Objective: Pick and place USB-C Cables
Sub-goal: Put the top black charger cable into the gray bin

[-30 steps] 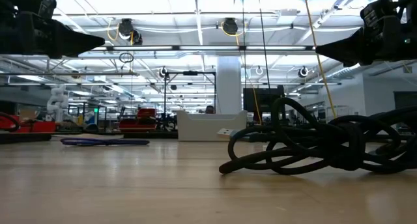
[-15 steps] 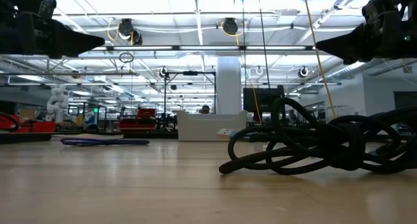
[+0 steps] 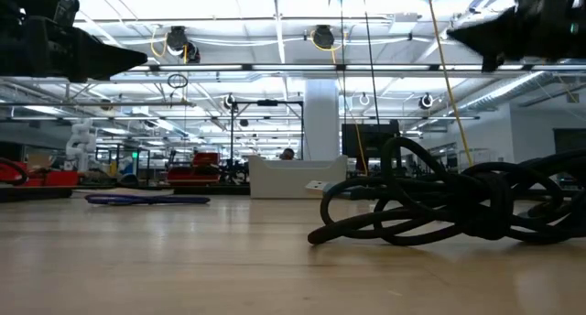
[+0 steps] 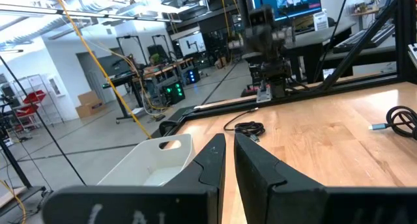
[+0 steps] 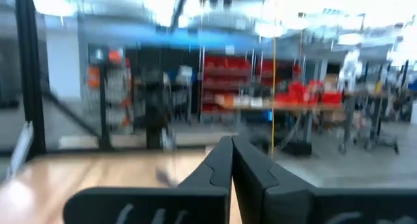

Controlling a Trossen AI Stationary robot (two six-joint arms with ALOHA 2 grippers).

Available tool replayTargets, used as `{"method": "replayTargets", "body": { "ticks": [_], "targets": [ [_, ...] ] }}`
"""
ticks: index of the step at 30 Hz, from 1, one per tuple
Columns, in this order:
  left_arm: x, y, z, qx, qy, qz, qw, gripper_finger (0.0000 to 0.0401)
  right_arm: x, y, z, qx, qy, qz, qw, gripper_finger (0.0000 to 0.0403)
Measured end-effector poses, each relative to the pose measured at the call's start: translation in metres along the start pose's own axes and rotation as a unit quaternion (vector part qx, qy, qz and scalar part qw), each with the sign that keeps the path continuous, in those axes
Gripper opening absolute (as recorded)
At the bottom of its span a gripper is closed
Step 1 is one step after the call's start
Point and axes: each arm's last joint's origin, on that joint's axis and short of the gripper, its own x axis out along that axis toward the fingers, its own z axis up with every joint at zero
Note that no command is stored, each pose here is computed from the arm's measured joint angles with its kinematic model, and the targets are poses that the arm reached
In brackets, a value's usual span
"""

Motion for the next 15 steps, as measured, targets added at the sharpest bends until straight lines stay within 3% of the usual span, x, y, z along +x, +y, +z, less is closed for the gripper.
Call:
{"method": "replayTargets", "body": {
  "ticks": [7, 15],
  "targets": [
    [0.000, 0.000, 0.000, 0.000, 0.000, 0.000, 1.000, 0.0037, 0.007, -0.003, 0.062, 0.006, -0.027, -0.003, 1.000, 0.0000],
    [0.000, 0.000, 0.000, 0.003, 0.000, 0.000, 1.000, 0.0037, 0.037, -0.003, 0.120, 0.006, 0.049, -0.015, 0.999, 0.0000]
  ]
}}
